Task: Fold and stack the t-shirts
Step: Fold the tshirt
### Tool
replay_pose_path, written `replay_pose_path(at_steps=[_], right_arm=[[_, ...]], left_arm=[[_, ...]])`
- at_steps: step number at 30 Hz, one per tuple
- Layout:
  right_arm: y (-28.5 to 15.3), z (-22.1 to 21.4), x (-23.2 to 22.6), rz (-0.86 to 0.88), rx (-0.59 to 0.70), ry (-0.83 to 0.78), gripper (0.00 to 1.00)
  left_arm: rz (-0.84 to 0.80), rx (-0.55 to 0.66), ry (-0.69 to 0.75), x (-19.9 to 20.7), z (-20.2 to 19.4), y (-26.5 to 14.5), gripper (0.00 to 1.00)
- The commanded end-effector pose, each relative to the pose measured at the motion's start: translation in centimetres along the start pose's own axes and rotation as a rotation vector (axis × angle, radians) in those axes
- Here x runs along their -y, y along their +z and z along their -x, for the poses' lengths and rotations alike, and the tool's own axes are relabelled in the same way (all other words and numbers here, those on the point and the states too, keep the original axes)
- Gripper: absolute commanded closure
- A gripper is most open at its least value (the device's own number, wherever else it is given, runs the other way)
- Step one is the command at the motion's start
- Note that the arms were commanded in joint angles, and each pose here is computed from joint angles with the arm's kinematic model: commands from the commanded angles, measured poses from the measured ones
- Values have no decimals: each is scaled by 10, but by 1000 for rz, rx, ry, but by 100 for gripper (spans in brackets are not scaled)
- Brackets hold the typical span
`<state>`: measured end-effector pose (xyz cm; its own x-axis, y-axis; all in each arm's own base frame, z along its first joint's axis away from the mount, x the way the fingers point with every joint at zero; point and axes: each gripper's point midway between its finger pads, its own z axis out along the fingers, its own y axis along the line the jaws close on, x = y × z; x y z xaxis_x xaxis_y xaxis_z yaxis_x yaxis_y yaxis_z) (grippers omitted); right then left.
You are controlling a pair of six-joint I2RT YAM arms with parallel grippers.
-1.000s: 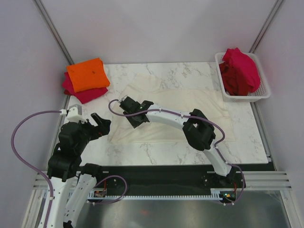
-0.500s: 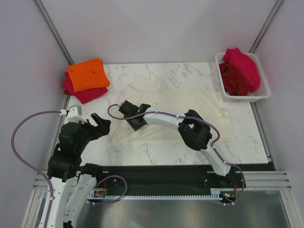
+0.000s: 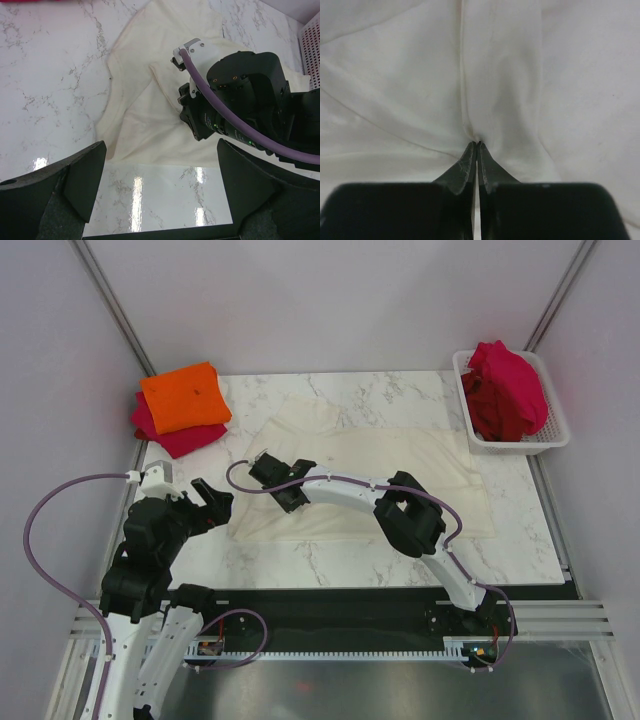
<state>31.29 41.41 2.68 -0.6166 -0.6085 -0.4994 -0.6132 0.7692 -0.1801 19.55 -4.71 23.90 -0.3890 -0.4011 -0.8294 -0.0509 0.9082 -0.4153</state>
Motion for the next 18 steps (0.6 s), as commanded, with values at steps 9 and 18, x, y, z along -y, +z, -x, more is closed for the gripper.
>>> replay_pose_path(at_steps=[9,18], right_arm=[[-26,48,44,-170,120,-55,100],[-19,65,112,-333,126,-14,87]], left_arm=[[6,50,-5,-1,10,0,0],[16,41,-6,-2,9,3,0]])
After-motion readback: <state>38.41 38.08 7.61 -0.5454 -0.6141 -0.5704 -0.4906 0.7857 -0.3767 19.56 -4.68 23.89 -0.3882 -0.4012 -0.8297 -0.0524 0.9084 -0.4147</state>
